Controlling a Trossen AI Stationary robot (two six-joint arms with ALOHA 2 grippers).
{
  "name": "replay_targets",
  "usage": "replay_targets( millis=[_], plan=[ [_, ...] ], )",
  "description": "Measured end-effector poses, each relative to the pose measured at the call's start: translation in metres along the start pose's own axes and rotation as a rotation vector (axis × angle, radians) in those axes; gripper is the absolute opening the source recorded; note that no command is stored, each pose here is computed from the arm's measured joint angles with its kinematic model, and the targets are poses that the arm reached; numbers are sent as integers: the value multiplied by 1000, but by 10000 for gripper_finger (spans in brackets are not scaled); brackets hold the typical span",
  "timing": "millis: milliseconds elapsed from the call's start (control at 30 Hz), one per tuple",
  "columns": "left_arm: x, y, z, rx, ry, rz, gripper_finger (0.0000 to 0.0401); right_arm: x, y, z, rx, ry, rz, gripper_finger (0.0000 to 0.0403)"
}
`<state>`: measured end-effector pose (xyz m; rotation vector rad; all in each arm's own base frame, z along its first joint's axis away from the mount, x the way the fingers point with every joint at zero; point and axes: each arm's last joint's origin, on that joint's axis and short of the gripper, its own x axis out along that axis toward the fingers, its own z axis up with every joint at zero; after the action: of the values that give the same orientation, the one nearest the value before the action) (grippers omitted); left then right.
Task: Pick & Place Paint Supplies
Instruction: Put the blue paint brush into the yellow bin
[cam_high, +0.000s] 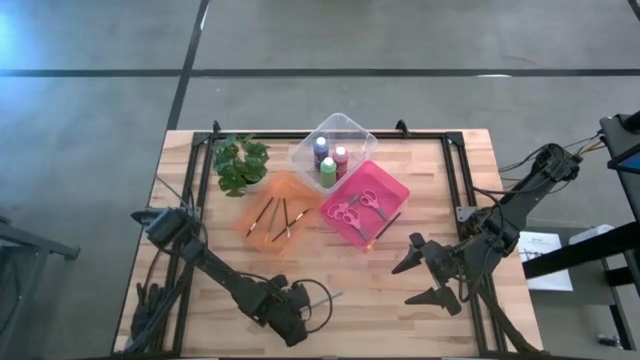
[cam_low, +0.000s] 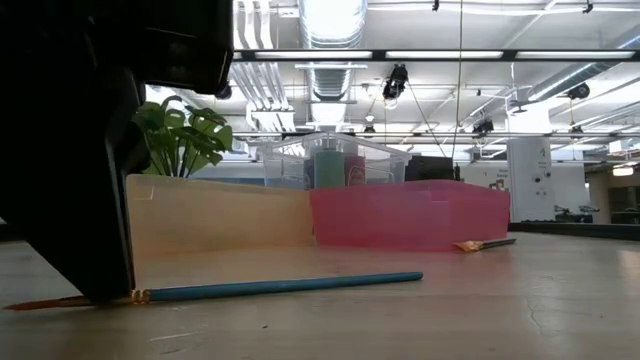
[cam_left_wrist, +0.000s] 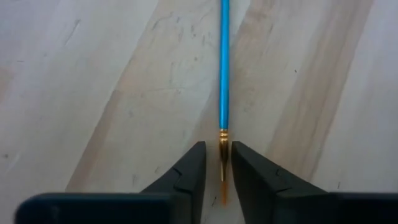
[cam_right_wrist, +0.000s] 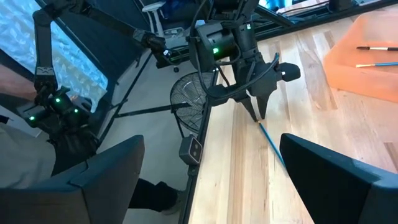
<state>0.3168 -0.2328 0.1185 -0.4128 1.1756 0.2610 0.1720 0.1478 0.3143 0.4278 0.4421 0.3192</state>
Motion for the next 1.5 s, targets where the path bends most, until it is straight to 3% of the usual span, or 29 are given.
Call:
replay_targets(
  millis=[233,467,1100,1500],
  plan=[
    [2,1,0,-22,7,10,10,0,0,0,0,0,0,370],
    [1,2,0,-123,-16,38,4,0,0,0,0,0,0,370],
    [-23,5,9,-115,-140,51,0,0,0,0,-1,1,0,370],
    [-44,13,15,-150,-223,116,0,0,0,0,-1,0,0,370]
  ],
)
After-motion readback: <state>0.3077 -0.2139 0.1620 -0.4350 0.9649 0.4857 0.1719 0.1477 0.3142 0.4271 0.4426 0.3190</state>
